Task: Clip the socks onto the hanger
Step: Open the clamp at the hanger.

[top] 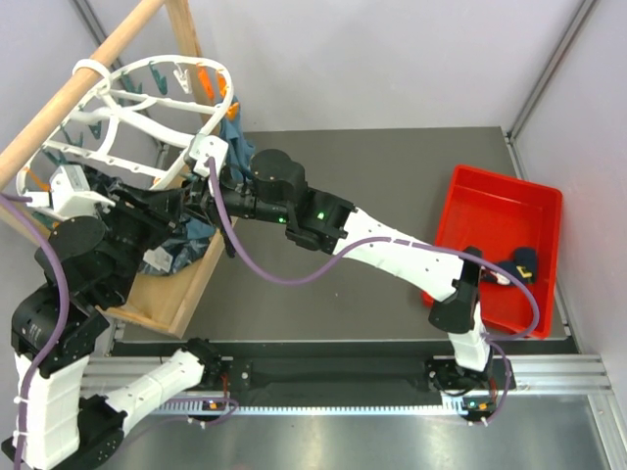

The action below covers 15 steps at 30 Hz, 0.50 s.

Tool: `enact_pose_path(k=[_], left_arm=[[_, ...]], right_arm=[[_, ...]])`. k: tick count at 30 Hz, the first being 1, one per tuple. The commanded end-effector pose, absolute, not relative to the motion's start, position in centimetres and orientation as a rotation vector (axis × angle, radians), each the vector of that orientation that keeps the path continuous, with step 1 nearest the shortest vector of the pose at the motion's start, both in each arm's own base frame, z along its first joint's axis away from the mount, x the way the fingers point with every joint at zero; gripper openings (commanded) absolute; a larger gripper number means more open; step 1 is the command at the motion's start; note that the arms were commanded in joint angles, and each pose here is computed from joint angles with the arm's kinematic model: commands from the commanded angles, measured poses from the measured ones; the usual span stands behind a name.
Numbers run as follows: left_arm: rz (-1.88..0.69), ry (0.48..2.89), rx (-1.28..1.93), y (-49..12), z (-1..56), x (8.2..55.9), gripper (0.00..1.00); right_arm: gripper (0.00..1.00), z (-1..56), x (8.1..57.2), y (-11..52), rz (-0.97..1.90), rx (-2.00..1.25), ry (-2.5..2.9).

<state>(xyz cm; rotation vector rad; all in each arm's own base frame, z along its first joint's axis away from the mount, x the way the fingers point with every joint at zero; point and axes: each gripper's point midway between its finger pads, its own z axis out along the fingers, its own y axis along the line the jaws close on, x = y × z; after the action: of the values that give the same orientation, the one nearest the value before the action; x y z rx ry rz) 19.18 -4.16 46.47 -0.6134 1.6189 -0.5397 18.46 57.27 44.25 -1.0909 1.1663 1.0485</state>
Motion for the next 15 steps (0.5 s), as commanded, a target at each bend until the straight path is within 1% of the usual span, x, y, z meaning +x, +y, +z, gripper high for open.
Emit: enact_pose_path(k=[1,4,9,15], left_arm=[[-0.530,1.561,-0.597,-3.65,47.65,19.27,0.49],[-0.547,1.516,-0.571,-3.65,48.20,19.20,0.51],[-0.508,1.530,-0.533,-3.89,47.69,19.83,0.55],[-0.518,1.490,-0.479,-4.38,47.90,20.16,0.55]], right_arm=[[0.00,48.36,15.23,55.42,1.154,-1.128,1.069],[0.00,48.35,15.20,55.36,1.160,-1.134,1.067],[0.00,48.23,14.98,55.27,1.172,-1.149,1.066],[0.00,48.30,14.89,55.26,1.182,-1.155,1.056]])
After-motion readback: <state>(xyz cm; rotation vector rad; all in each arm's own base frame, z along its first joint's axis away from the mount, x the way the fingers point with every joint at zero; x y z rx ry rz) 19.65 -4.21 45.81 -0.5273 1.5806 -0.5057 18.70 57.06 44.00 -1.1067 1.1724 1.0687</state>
